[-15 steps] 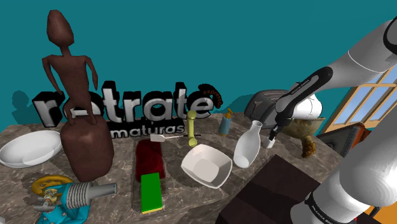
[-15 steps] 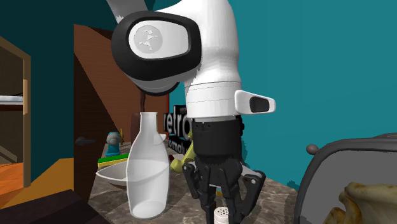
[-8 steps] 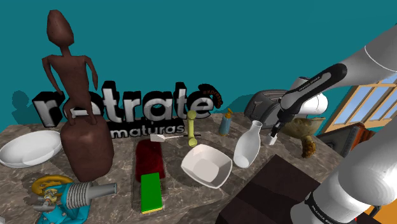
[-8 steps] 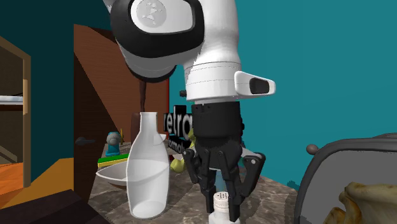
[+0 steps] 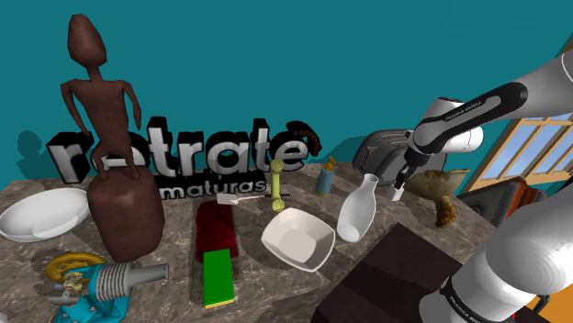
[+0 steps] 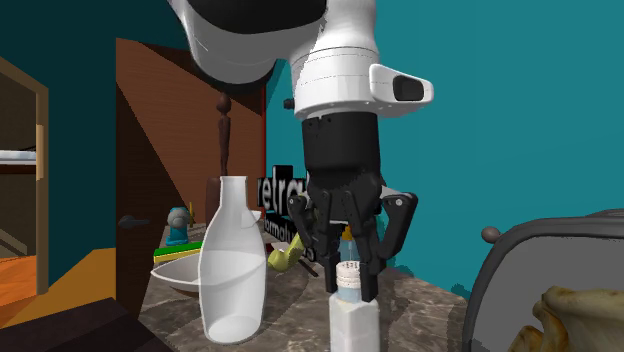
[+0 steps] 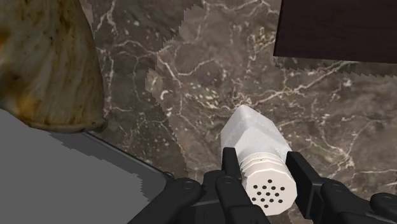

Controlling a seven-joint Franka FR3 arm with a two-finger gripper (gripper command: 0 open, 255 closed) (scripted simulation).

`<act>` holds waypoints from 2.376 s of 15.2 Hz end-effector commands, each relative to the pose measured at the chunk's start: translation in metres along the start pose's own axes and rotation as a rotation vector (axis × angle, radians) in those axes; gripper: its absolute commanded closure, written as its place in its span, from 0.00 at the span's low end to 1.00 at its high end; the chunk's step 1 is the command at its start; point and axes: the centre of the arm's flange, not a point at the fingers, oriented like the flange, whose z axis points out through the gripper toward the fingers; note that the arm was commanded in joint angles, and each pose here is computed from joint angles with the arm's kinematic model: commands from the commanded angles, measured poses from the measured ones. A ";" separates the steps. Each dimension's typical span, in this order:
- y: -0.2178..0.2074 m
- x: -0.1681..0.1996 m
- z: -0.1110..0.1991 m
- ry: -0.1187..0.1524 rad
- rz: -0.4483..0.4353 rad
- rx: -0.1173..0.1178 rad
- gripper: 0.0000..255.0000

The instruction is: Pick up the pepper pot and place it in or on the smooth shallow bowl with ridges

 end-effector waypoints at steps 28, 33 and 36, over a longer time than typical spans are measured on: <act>-0.225 0.063 -0.083 -0.001 0.000 0.000 1.00; -0.288 0.080 -0.091 -0.001 0.000 0.000 1.00; -0.326 0.090 -0.095 -0.001 0.000 0.000 1.00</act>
